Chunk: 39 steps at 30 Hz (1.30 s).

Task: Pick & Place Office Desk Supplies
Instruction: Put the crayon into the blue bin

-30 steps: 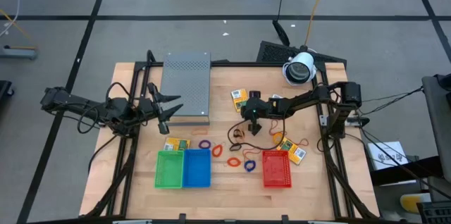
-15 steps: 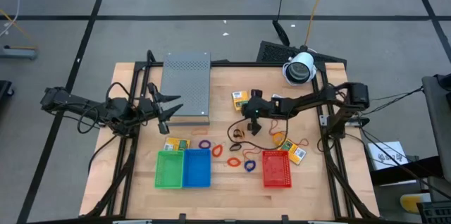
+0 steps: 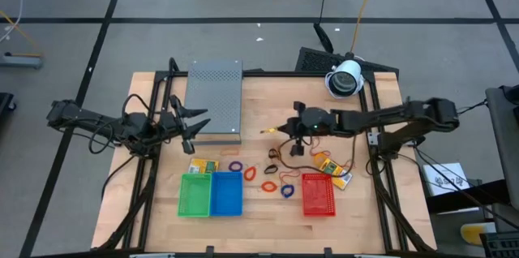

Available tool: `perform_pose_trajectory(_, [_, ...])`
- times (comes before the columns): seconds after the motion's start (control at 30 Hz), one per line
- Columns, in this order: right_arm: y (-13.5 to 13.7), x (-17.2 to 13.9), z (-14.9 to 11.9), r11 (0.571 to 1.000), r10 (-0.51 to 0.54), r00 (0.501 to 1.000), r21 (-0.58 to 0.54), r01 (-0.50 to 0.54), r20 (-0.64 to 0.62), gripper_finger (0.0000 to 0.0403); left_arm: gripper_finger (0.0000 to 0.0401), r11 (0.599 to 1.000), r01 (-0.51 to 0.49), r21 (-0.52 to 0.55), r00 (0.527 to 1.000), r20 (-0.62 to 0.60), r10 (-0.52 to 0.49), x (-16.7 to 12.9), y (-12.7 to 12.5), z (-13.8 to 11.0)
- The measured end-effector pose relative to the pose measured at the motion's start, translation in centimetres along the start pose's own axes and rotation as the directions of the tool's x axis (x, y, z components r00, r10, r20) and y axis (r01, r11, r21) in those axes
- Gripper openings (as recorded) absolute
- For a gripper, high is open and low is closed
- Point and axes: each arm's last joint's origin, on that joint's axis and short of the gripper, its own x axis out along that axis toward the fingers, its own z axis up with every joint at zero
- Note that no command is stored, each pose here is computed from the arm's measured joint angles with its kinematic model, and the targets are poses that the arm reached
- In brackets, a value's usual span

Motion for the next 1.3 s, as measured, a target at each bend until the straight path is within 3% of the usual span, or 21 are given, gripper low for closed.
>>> perform_pose_trajectory(0.3, [2.2, -3.2, 2.9, 0.982, 0.163, 0.96, 0.058, -0.181, 0.227, 0.0, 0.0145, 0.999, 0.029, -0.03, 1.0, 0.014, -0.028, -0.2, -0.4, 0.2])
perform_pose_trajectory(0.47, [4.0, -4.1, 4.6, 0.948, 0.272, 0.878, 0.047, -0.315, 0.394, 0.0, 0.0145, 0.999, 0.036, -0.034, 0.999, 0.021, -0.035, -0.3, -0.5, 0.3])
perform_pose_trajectory(0.73, [5.9, -5.2, 6.6, 0.907, 0.308, 0.741, 0.052, -0.419, 0.597, 0.0, 0.0145, 0.999, 0.036, -0.035, 0.999, 0.022, -0.035, -0.3, -0.5, 0.3])
perform_pose_trajectory(0.9, [7.4, -3.3, 7.0, 0.85, 0.367, 0.644, 0.04, -0.525, 0.671, 0.0, 0.0145, 0.999, 0.035, -0.036, 0.999, 0.024, -0.035, -0.3, -0.5, 0.3])
perform_pose_trajectory(1.03, [8.5, -0.2, 7.7, 0.81, 0.411, 0.647, 0.068, -0.582, 0.642, 0.0, 0.0145, 0.999, 0.036, -0.038, 0.999, 0.025, -0.035, -0.3, -0.5, 0.3])
perform_pose_trajectory(1.3, [10.8, 5.1, 10.5, 0.672, 0.586, 0.567, 0.044, -0.739, 0.58, 0.0, 0.0145, 0.998, 0.033, -0.052, 0.998, 0.049, -0.03, -0.8, 0.0, 0.7])
